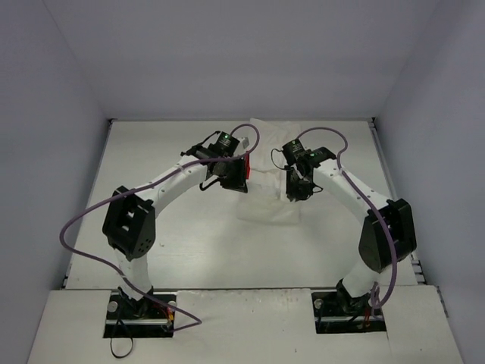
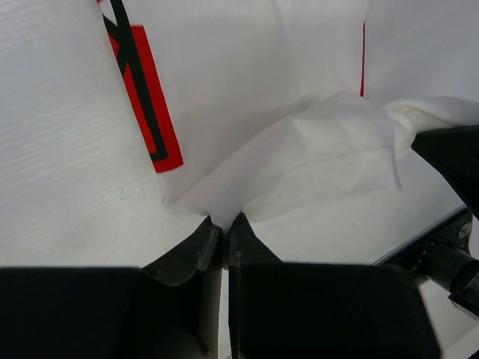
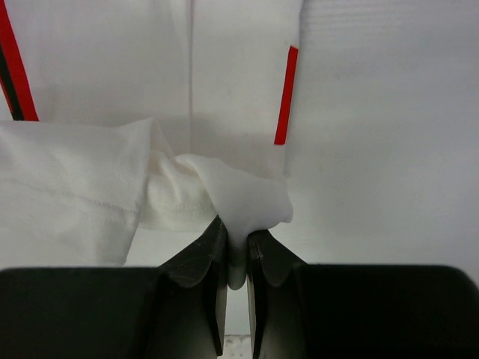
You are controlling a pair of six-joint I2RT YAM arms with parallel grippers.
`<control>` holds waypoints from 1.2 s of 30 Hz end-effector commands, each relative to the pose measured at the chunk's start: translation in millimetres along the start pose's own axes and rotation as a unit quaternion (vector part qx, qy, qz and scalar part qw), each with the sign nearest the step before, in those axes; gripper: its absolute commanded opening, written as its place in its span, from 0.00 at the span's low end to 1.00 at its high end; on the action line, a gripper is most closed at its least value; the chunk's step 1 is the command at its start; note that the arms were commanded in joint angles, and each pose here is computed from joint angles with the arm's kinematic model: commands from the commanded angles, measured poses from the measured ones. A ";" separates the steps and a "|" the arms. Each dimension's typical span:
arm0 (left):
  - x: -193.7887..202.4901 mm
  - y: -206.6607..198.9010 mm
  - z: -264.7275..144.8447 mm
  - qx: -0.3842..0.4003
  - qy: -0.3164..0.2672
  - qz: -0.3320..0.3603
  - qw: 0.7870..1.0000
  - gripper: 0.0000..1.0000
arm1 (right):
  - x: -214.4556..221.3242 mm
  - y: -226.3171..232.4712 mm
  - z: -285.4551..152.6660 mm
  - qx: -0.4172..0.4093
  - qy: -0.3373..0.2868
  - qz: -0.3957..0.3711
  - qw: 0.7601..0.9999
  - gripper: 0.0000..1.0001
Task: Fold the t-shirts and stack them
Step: Fold the folded rectangular tshirt in 1/3 of the way
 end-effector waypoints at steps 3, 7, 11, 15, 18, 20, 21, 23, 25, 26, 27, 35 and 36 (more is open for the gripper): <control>-38.2 -6.0 4.8 0.010 -0.035 0.013 0.999 0.00 | -28.2 -16.9 11.6 0.029 0.006 -0.031 0.999 0.00; -48.7 -2.6 20.0 0.003 -0.034 0.007 0.999 0.00 | -43.6 -20.2 21.7 0.032 0.007 -0.034 0.999 0.00; -58.7 -0.4 33.6 0.000 -0.034 0.003 0.999 0.00 | -54.6 -23.9 35.3 0.033 0.016 -0.041 0.998 0.00; -70.4 -0.7 37.1 -0.005 -0.049 0.001 0.999 0.00 | -65.4 -29.2 47.0 0.028 0.023 -0.044 0.998 0.00; -77.8 1.8 40.0 -0.007 -0.054 -0.005 0.998 0.00 | -68.2 -31.2 56.8 0.024 0.032 -0.049 0.998 0.00; -81.9 3.2 44.2 -0.007 -0.056 -0.007 0.998 0.00 | -69.6 -34.3 65.0 0.023 0.040 -0.051 0.998 0.00; -83.4 4.1 44.8 -0.010 -0.058 -0.007 0.998 0.00 | -70.3 -35.1 66.8 0.022 0.041 -0.053 0.998 0.00; -85.3 5.4 48.0 -0.013 -0.059 -0.010 0.998 0.00 | -75.8 -35.7 68.5 0.019 0.036 -0.053 0.998 0.00; -87.6 6.8 49.9 -0.013 -0.059 -0.014 0.998 0.00 | -83.3 -36.7 70.2 0.014 0.031 -0.054 0.998 0.00; -88.3 7.3 51.1 -0.014 -0.060 -0.016 0.998 0.00 | -87.6 -37.5 69.7 0.013 0.027 -0.054 0.998 0.00; -88.8 7.4 51.9 -0.015 -0.061 -0.016 0.998 0.00 | -91.6 -38.3 69.5 0.013 0.023 -0.054 0.998 0.00; -98.0 9.2 61.7 -0.014 -0.068 -0.026 0.997 0.00 | -108.5 -33.8 78.3 -0.020 0.018 -0.056 0.998 0.00; -101.2 9.4 62.9 -0.013 -0.071 -0.028 0.997 0.00 | -109.5 -34.4 80.6 -0.021 0.020 -0.056 0.998 0.00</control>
Point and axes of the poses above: each gripper's point midway between its finger pads, its own z axis out along the fingers, its own y axis along the line the jaws close on, x = y × z, the point moved 8 cm from there along -z, back along the fingers, and after that the axes turned 7 degrees about -z, right-handed, at the moved point
